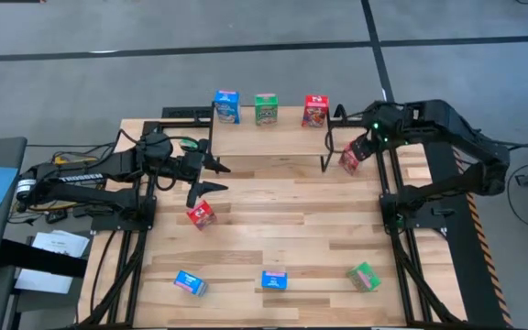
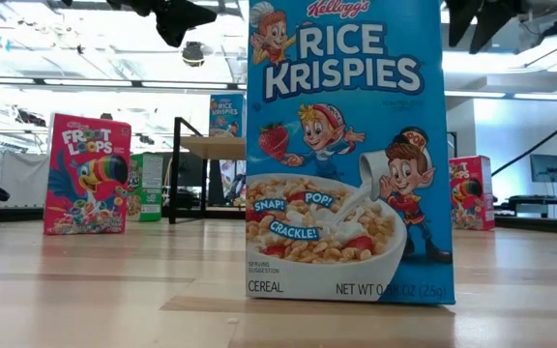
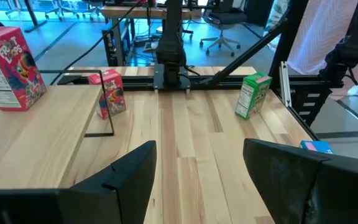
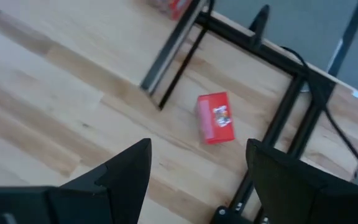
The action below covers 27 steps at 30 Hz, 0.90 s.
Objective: Stack cereal on shelf
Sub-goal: Put the right red cereal box on the shelf aligned with the red cereal box
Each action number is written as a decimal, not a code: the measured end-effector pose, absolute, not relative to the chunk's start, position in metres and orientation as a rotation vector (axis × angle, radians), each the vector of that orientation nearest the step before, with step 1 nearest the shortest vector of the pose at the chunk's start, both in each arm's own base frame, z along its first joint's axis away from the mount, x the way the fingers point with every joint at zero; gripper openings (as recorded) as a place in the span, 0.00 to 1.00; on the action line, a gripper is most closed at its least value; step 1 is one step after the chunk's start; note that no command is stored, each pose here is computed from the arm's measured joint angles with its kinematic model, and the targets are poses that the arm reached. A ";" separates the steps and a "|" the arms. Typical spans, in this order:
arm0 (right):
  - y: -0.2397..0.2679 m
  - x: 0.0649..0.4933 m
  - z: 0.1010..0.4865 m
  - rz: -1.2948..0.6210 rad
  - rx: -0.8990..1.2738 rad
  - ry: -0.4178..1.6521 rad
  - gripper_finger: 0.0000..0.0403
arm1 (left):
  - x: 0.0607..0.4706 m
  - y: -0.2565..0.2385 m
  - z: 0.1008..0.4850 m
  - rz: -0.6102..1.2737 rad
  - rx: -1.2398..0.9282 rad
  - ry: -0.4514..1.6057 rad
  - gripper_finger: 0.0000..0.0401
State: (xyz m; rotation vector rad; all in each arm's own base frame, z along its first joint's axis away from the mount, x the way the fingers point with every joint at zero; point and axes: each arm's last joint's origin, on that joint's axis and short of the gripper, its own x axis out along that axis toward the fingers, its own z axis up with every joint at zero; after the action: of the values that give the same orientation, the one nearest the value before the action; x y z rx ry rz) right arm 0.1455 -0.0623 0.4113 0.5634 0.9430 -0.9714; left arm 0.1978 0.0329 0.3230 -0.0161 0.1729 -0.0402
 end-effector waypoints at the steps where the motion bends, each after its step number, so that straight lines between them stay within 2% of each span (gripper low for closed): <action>1: -0.066 0.145 0.411 -0.986 0.566 0.945 0.71 | 0.198 0.033 0.323 -0.040 -0.017 0.173 0.58; 6: -0.077 0.141 0.410 -1.021 0.555 0.963 0.71 | 0.198 0.033 0.323 -0.041 -0.017 0.173 0.58; 15: -0.075 0.148 0.409 -0.888 0.551 1.006 0.71 | 0.198 0.033 0.322 -0.041 -0.019 0.182 0.58; 27: -0.068 0.151 0.408 -0.876 0.539 1.015 0.71 | 0.198 0.033 0.322 -0.041 -0.035 0.181 0.58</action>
State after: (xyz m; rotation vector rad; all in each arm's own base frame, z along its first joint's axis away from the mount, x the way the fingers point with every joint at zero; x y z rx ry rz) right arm 0.1509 -0.0680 0.4082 0.5386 1.0153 -0.8757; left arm 0.1977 0.0329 0.3221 -0.0348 0.1810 -0.0408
